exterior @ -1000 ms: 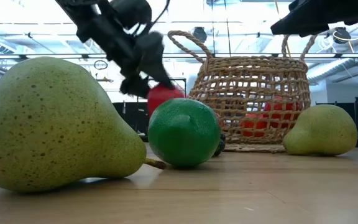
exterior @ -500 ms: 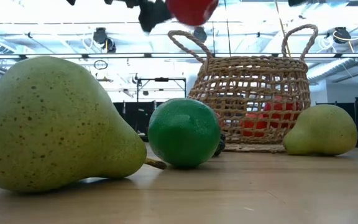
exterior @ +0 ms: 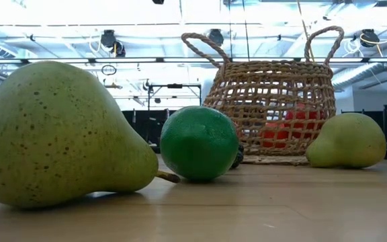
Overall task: Build produce basket
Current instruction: Put the red apple into the brown basket
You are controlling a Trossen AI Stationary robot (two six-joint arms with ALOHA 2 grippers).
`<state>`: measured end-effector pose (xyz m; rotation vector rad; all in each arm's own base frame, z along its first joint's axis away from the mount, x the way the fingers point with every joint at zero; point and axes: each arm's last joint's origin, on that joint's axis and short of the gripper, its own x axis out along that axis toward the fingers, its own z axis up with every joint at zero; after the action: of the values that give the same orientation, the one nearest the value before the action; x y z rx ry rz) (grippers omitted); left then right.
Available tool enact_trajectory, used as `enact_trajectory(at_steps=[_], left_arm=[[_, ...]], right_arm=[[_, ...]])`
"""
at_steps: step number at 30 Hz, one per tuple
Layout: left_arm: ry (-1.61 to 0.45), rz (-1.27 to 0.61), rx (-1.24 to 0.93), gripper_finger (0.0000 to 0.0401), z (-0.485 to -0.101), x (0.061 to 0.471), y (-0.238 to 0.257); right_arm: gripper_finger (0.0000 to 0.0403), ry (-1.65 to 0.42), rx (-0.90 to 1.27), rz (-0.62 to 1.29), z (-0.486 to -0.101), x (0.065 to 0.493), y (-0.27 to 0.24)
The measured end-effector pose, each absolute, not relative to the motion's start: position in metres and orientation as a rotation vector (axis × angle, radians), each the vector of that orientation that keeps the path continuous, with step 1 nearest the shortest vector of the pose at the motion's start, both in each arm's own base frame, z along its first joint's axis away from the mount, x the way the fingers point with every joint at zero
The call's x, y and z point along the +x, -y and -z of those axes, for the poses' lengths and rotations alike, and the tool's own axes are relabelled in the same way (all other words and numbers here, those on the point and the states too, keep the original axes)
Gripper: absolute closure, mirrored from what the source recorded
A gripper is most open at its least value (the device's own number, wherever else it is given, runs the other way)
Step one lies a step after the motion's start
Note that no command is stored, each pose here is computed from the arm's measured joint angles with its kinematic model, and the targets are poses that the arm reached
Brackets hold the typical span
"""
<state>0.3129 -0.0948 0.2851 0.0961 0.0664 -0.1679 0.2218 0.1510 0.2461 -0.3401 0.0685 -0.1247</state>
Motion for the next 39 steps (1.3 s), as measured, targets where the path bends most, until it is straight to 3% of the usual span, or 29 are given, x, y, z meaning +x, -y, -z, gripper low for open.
enact_trajectory(at_steps=[8, 17, 34, 39], left_arm=[[-0.031, 0.114, 0.12, 0.0052, -0.289, 0.313, 0.096], [0.012, 0.108, 0.104, 0.0052, -0.286, 0.319, 0.097], [0.054, 0.106, 0.116, 0.0052, -0.273, 0.332, 0.1], [0.051, 0.106, 0.114, 0.0052, -0.272, 0.332, 0.1]], right_arm=[[0.0133, -0.007, -0.216, 0.087, -0.252, 0.227, -0.146], [0.0214, -0.008, -0.267, 0.086, -0.252, 0.227, -0.146], [0.0236, -0.012, -0.303, 0.093, -0.252, 0.227, -0.145], [0.0262, -0.012, -0.306, 0.094, -0.252, 0.227, -0.145]])
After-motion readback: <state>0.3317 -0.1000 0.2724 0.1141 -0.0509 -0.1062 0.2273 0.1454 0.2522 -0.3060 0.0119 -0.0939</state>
